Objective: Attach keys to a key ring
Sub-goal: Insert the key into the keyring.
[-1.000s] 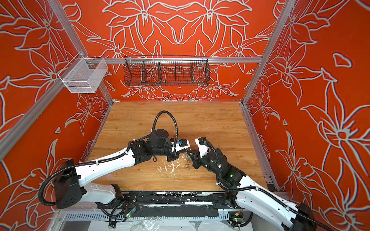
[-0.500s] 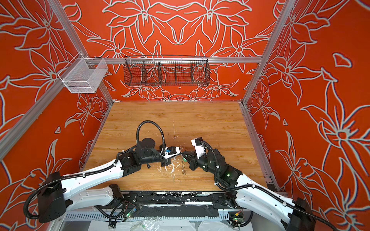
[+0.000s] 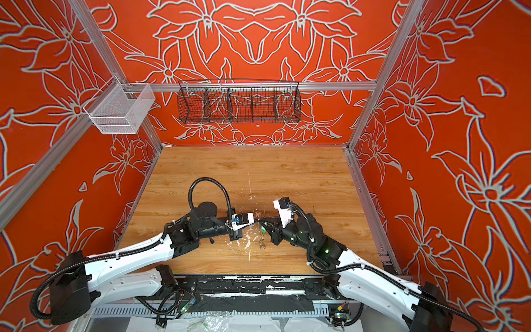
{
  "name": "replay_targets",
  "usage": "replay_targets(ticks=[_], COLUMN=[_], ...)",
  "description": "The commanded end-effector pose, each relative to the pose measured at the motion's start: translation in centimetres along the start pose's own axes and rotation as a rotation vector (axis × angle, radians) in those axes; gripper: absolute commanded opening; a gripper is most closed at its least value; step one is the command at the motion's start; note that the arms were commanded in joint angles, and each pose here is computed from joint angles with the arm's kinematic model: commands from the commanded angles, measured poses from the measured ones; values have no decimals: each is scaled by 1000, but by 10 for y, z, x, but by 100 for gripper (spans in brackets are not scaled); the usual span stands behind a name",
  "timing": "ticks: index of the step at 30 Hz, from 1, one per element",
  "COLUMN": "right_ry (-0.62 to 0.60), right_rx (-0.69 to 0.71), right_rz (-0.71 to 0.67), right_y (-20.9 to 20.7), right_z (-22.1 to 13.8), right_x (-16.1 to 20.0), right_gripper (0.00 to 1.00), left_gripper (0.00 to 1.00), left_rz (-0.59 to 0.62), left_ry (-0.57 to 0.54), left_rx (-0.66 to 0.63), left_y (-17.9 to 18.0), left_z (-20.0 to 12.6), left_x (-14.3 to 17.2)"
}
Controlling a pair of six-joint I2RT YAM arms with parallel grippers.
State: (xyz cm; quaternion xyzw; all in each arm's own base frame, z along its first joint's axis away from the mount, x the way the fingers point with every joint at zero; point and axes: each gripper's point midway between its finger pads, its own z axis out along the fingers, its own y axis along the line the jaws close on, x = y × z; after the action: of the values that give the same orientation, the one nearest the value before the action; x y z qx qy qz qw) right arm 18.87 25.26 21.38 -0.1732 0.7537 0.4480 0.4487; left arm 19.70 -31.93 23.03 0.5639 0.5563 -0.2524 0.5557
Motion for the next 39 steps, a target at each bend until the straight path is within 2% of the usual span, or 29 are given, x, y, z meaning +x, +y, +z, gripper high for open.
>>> replay_targets(ticks=[1, 5, 15, 27, 30, 35, 39], right_ry=[-36, -41, -41, -45, -45, -47, -48], right_rx=[98, 119, 152, 151, 149, 144, 140], right_rz=[9, 0, -16, -23, -26, -29, -29], right_y=[-19, -22, -27, -27, -26, -25, -23], right_z=[-4, -7, -9, -7, -7, -7, -7], right_x=[-8, -9, -8, -10, -11, -12, -13], right_gripper=[0, 0, 0, 0, 0, 0, 0], left_gripper=[15, 27, 31, 28, 23, 22, 16], left_rz=[25, 10, -41, -110, -111, -113, -113], left_ry=[-73, -29, 72, 206, 220, 229, 232], left_rx=[41, 69, 117, 102, 99, 97, 95], left_y=[-2, -3, -2, 11, 12, 12, 12], left_z=[-1, 3, 18, 38, 39, 40, 40], left_x=[-26, -23, -13, 4, 6, 9, 9])
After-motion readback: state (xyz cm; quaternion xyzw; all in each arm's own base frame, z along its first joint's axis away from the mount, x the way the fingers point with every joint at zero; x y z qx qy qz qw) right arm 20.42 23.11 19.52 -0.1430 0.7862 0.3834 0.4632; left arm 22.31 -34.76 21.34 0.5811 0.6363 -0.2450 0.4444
